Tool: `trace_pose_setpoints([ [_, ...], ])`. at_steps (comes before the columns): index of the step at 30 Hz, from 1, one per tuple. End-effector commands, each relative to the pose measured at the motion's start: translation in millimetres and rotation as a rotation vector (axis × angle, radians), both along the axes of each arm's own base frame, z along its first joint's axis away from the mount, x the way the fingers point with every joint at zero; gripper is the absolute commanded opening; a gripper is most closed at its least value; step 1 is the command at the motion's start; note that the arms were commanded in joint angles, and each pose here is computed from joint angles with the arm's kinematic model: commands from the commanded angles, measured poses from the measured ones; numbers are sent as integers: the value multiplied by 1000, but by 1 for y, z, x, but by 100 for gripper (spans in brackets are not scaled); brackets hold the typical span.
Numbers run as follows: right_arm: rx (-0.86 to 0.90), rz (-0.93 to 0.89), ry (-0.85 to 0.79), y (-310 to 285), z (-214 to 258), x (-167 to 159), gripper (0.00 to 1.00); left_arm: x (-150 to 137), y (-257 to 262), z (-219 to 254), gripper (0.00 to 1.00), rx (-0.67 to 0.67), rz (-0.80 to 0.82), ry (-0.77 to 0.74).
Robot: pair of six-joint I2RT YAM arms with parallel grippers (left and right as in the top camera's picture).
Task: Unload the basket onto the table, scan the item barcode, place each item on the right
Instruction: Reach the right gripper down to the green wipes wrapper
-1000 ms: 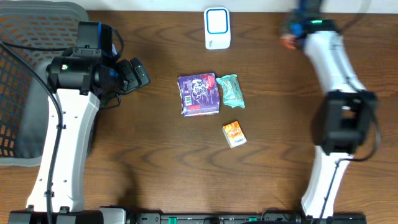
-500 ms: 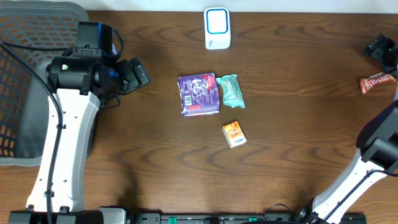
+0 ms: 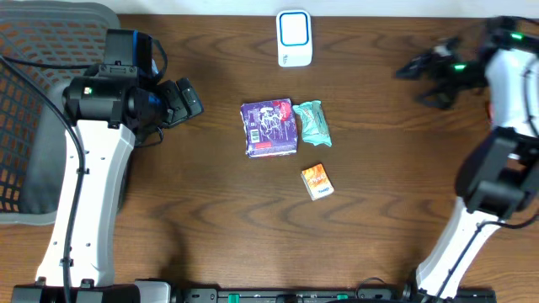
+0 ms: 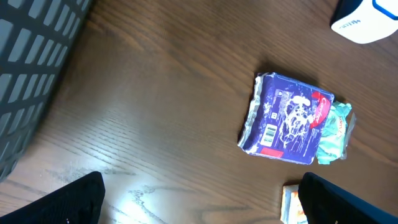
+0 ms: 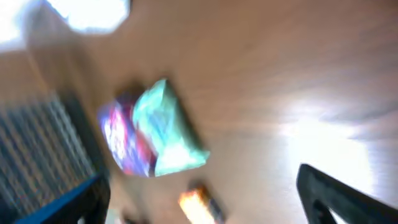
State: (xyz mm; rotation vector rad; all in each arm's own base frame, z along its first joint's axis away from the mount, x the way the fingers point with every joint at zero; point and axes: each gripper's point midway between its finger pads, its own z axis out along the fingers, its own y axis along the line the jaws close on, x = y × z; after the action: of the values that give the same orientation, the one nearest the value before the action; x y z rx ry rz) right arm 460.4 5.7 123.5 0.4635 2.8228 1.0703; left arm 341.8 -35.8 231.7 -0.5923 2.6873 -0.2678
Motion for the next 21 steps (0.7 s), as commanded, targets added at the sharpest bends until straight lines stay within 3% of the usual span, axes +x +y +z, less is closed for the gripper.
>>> trace_pose_setpoints([
  [1, -32, 271, -57, 66, 5, -18, 88, 0, 2, -1, 99, 2, 14, 6],
  [8, -126, 496, -36, 147, -3, -46, 80, 0, 2, -1, 99, 2, 14, 6],
  [12, -134, 547, -69, 174, 9, -52, 67, 0, 2, -1, 99, 2, 14, 6],
  [15, -135, 543, -75, 174, 14, -52, 49, 0, 2, -1, 99, 2, 14, 6],
  [18, -244, 542, -53, 159, 2, -52, 55, 0, 2, -1, 99, 2, 14, 6],
  [21, -406, 494, 1, 138, -12, -50, 54, 0, 2, -1, 99, 2, 14, 6],
])
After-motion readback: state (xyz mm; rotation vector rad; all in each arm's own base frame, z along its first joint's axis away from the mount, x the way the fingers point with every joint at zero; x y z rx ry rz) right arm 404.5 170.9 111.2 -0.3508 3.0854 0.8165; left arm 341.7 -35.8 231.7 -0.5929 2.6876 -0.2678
